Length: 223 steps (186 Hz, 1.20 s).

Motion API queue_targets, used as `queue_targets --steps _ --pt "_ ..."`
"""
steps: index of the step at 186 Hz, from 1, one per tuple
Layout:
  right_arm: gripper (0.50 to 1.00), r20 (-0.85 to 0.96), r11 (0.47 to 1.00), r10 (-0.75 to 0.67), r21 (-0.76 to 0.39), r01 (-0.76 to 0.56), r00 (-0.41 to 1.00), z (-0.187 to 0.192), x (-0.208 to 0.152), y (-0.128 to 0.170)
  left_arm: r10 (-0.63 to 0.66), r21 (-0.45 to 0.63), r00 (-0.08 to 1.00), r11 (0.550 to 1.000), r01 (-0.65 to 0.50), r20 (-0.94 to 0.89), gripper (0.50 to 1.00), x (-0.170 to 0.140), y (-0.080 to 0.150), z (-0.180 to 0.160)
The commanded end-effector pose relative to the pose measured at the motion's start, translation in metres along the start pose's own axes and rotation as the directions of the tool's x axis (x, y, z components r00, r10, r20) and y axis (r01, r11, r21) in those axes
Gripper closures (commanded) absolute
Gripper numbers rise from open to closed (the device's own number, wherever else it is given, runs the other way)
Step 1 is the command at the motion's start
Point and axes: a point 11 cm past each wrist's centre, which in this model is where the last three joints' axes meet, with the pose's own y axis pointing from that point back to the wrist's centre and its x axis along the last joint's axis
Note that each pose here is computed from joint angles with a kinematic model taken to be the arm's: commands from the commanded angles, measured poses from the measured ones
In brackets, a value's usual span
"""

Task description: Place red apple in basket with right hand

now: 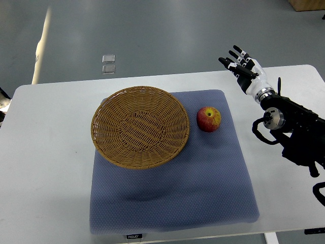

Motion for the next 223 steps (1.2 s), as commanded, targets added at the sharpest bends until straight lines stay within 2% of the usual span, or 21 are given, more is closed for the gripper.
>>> queue_targets --steps 1,223 --pt "0.577 -0.001 1.0 0.0 0.002 0.0 1.0 -0.0011 0.0001 -0.0003 -0.001 0.001 1.0 1.0 0.001 -0.001 0.5 -0.0005 0.0 -0.0005" --pt "0.576 0.003 1.0 0.004 0.006 -0.004 1.0 -0.0026 0.0017 -0.0002 0.009 0.006 1.0 1.0 -0.009 0.015 0.5 0.0025 0.0002 -0.0024"
